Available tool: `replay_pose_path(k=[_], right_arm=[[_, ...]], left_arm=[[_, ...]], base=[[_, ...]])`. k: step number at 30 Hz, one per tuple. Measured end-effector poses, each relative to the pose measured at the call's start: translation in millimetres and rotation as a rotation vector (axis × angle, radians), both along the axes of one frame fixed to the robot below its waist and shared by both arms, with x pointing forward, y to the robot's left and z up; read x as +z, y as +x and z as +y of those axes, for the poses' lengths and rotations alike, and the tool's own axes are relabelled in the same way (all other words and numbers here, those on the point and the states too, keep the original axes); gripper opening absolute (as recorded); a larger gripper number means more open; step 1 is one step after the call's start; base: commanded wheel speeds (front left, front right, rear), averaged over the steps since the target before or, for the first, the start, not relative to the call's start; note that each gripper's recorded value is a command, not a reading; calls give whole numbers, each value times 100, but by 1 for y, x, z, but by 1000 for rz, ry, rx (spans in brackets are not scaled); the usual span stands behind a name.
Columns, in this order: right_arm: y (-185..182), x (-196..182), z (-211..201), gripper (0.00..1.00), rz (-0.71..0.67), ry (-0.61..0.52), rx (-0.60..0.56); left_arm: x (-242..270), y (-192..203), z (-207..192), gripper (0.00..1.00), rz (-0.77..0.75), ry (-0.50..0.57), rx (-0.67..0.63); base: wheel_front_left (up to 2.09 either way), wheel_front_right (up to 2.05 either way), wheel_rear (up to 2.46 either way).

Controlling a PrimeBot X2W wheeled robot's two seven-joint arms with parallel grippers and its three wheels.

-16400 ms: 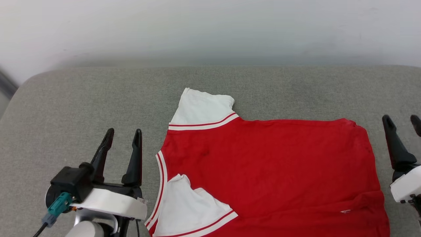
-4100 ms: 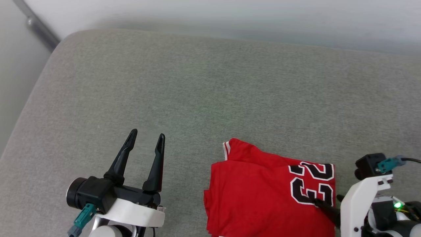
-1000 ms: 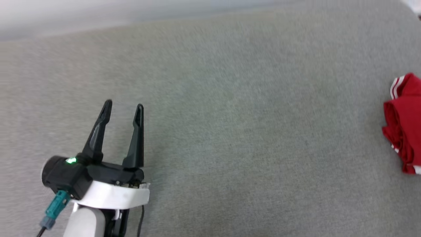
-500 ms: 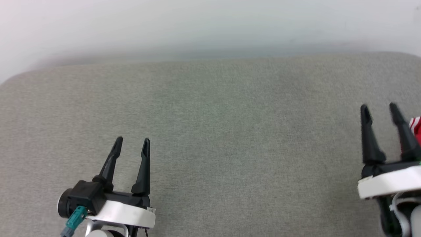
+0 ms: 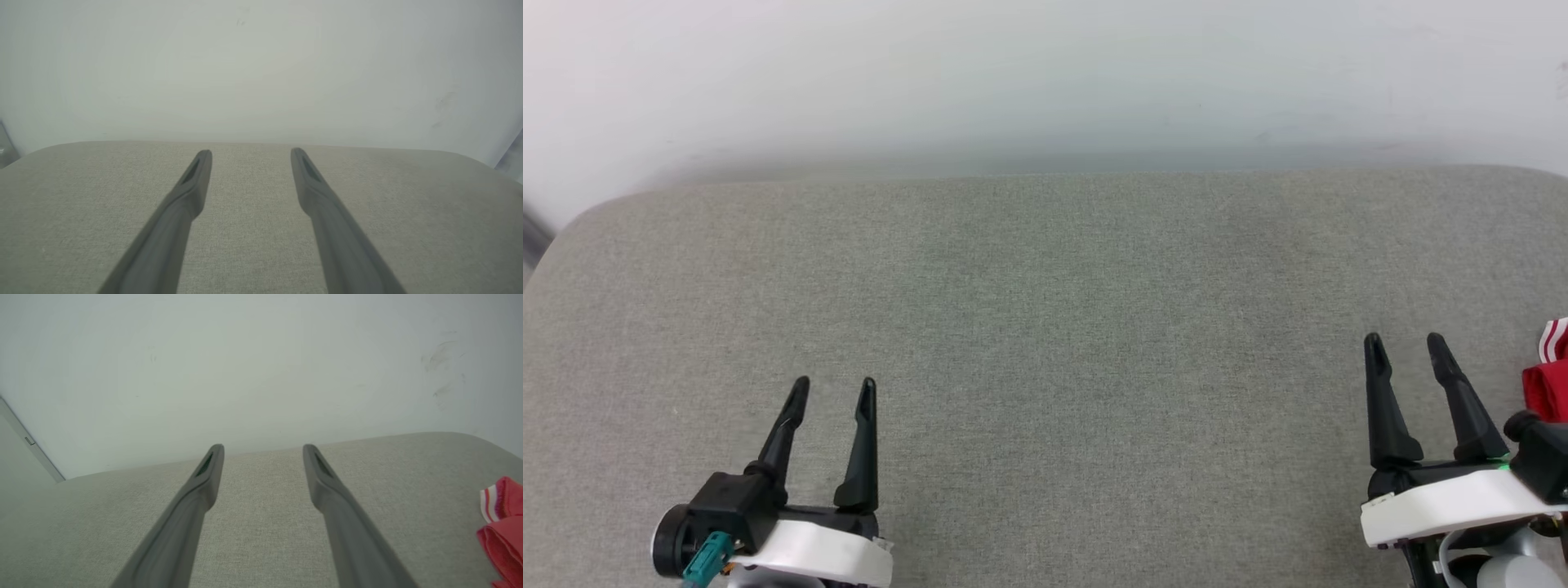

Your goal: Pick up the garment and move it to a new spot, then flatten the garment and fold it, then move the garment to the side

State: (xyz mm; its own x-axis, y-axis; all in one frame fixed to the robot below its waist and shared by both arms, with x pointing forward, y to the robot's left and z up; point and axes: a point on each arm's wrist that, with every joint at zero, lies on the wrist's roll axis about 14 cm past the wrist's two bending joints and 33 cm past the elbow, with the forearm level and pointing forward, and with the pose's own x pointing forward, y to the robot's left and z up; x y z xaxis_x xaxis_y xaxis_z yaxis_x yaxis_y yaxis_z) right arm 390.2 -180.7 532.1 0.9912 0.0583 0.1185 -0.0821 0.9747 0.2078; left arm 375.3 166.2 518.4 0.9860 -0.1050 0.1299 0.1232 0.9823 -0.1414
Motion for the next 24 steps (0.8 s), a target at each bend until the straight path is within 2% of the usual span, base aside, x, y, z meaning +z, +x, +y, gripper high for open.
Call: replay_pose_path(k=[22, 23, 24], right_arm=[[2, -1, 2, 100, 5, -26, 0], [2, -1, 1, 0, 5, -26, -2], [1, -4, 1, 0, 15, -25, -2]], left_arm=[[15, 2, 0, 100, -49, 28, 13], [15, 2, 1, 0, -49, 28, 17], [12, 2, 1, 0, -39, 28, 17]], base=[[0, 0, 0], [0, 0, 0], [0, 0, 0]])
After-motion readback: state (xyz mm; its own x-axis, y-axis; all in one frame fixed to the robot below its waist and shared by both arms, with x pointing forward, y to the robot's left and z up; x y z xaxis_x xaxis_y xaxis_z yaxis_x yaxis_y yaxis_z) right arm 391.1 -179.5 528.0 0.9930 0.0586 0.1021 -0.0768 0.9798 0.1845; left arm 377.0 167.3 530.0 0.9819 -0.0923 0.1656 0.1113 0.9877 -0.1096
